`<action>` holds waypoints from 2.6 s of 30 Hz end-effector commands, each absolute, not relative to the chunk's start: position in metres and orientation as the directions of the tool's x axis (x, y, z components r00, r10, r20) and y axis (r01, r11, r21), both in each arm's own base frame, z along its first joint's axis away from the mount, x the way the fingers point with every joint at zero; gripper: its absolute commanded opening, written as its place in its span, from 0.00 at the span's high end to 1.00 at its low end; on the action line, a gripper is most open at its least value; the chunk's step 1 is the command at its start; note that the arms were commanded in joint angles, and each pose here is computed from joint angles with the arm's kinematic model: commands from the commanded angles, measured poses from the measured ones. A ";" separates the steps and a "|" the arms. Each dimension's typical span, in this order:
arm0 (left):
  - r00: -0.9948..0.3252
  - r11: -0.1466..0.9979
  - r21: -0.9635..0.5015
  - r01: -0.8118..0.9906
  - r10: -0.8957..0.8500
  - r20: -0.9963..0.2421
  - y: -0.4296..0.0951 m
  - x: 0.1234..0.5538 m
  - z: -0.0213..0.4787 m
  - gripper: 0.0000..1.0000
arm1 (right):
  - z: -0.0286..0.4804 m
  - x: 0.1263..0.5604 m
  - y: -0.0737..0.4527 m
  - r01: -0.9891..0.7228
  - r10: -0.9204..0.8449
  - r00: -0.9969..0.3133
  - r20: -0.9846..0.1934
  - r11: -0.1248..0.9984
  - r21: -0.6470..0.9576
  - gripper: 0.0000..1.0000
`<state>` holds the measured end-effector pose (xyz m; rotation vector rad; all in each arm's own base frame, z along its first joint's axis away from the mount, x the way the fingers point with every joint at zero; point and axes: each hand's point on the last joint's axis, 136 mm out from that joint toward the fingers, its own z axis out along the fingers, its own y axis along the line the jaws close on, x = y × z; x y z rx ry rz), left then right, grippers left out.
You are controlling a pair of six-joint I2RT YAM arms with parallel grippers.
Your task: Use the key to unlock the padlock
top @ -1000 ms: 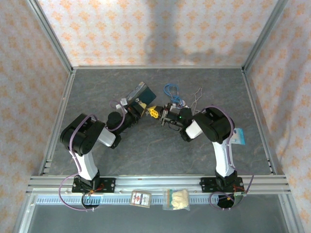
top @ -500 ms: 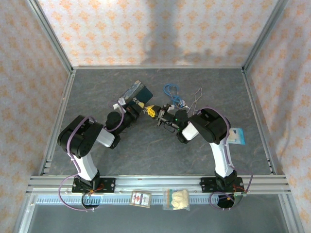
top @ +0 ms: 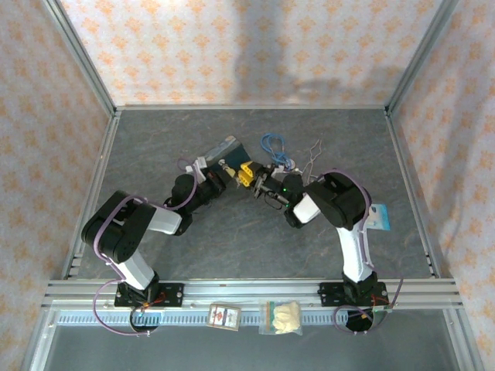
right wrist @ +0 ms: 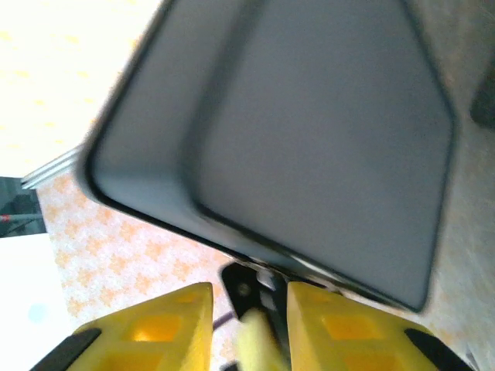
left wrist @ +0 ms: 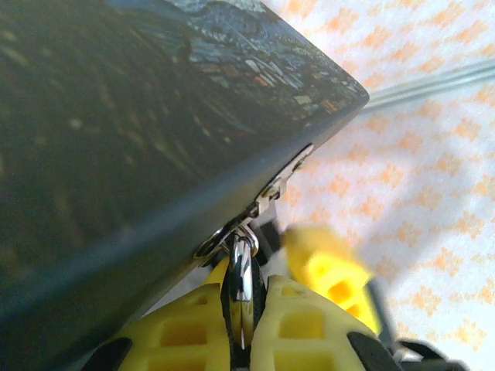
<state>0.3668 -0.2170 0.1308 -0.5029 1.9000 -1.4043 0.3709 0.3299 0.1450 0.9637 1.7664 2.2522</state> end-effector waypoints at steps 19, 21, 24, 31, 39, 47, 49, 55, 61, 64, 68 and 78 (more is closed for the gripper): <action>-0.665 0.268 -0.951 0.154 -0.684 -0.300 -0.224 0.372 0.162 1.00 | 0.129 0.325 0.308 -0.231 0.423 -0.834 -0.353 0.313 0.921 0.56; -0.666 0.263 -0.953 0.150 -0.685 -0.294 -0.223 0.370 0.163 1.00 | 0.138 0.321 0.311 -0.287 0.410 -0.830 -0.378 0.267 0.920 0.57; -0.670 0.262 -0.954 0.144 -0.684 -0.290 -0.223 0.368 0.161 1.00 | 0.144 0.314 0.316 -0.348 0.386 -0.825 -0.412 0.226 0.910 0.60; -0.691 0.220 -0.964 0.150 -0.674 -0.261 -0.227 0.363 0.164 1.00 | 0.144 0.312 0.321 -0.413 0.369 -0.812 -0.453 0.186 0.892 0.64; -0.694 0.223 -0.963 0.154 -0.669 -0.266 -0.226 0.361 0.166 1.00 | 0.149 0.316 0.328 -0.454 0.358 -0.799 -0.483 0.166 0.875 0.67; -0.697 0.223 -0.962 0.158 -0.665 -0.269 -0.227 0.360 0.168 1.00 | 0.150 0.318 0.334 -0.451 0.348 -0.809 -0.474 0.151 0.880 0.73; -0.697 0.225 -0.962 0.156 -0.664 -0.268 -0.227 0.360 0.167 1.00 | 0.150 0.318 0.334 -0.446 0.352 -0.812 -0.465 0.138 0.884 0.73; -0.684 0.248 -0.958 0.143 -0.675 -0.276 -0.223 0.360 0.163 1.00 | 0.157 0.314 0.328 -0.434 0.376 -0.813 -0.445 0.120 0.893 0.73; -0.664 0.265 -0.957 0.114 -0.696 -0.272 -0.218 0.365 0.156 1.00 | 0.161 0.306 0.316 -0.418 0.393 -0.815 -0.426 0.113 0.902 0.73; -0.671 0.254 -0.960 0.116 -0.693 -0.265 -0.220 0.366 0.156 1.00 | 0.166 0.304 0.317 -0.420 0.396 -0.818 -0.417 0.082 0.904 0.73; -0.674 0.256 -0.959 0.119 -0.688 -0.267 -0.221 0.365 0.157 1.00 | 0.172 0.303 0.320 -0.425 0.392 -0.827 -0.404 0.035 0.904 0.73; -0.676 0.250 -0.959 0.137 -0.684 -0.275 -0.223 0.363 0.164 1.00 | 0.157 0.311 0.326 -0.404 0.394 -0.833 -0.388 0.046 0.914 0.70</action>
